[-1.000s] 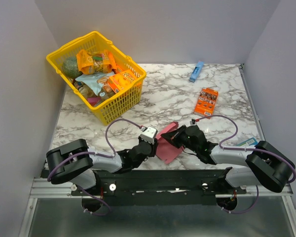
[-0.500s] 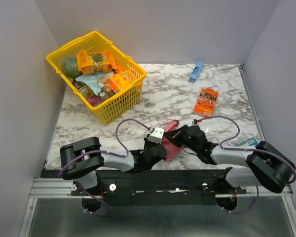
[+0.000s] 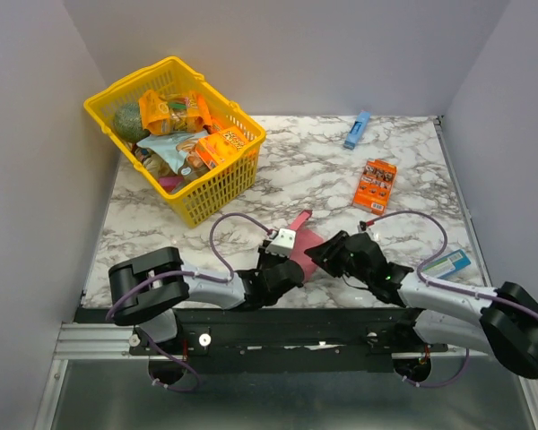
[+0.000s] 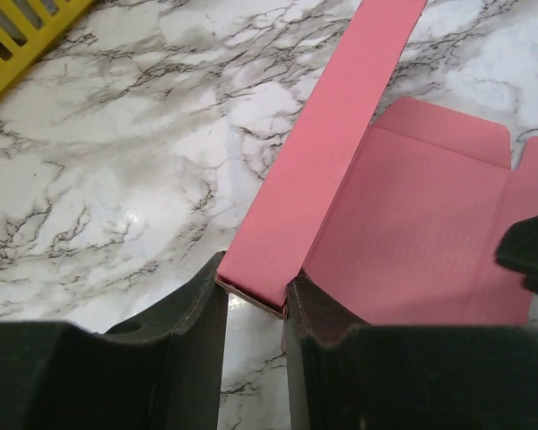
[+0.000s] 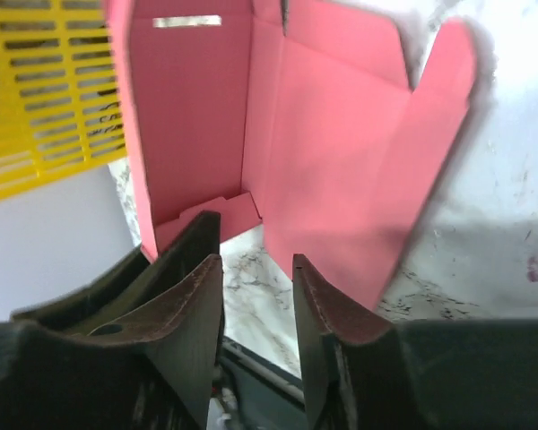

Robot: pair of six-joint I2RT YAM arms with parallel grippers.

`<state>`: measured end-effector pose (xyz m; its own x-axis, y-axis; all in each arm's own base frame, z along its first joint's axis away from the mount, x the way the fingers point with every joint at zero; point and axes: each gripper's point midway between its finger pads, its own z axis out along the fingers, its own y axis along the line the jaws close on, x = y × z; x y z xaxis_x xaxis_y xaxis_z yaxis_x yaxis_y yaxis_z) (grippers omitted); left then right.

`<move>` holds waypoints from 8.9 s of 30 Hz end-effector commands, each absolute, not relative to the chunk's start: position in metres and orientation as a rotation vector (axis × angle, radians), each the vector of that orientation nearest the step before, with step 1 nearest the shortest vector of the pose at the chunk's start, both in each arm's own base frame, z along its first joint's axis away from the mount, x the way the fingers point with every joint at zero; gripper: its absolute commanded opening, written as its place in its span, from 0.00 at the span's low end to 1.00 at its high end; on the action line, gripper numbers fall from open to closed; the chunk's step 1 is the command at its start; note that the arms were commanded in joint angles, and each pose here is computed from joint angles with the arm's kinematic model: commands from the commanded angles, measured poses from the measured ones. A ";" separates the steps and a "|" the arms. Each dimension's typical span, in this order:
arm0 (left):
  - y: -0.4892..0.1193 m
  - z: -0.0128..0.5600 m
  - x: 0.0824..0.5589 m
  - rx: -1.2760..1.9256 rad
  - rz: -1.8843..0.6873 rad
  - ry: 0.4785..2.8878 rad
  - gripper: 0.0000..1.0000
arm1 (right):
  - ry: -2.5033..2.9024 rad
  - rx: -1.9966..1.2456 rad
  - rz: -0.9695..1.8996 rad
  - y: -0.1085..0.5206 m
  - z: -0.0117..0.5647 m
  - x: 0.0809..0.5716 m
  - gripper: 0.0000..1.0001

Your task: Fold the paper box

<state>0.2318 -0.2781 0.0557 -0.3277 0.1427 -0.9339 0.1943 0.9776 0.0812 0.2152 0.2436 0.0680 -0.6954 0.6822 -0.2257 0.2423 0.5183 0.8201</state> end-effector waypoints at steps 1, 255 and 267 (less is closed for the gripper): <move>-0.257 0.058 0.233 0.297 -0.040 1.946 0.00 | 2.187 0.575 0.937 0.220 0.091 0.215 0.59; -0.276 0.085 0.246 0.672 -0.830 1.853 0.48 | 1.740 -1.219 -0.617 0.250 0.094 0.213 0.02; -0.267 0.077 0.249 0.628 -0.779 1.899 0.45 | 1.695 -1.286 -0.659 0.251 0.082 0.207 0.01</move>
<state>0.2442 -0.2696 0.0682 -0.4374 0.1184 -0.8914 0.7153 0.6465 -0.2651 0.2121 0.2531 0.0889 -0.0977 -0.9253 -0.3663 -0.4844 0.3658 -0.7947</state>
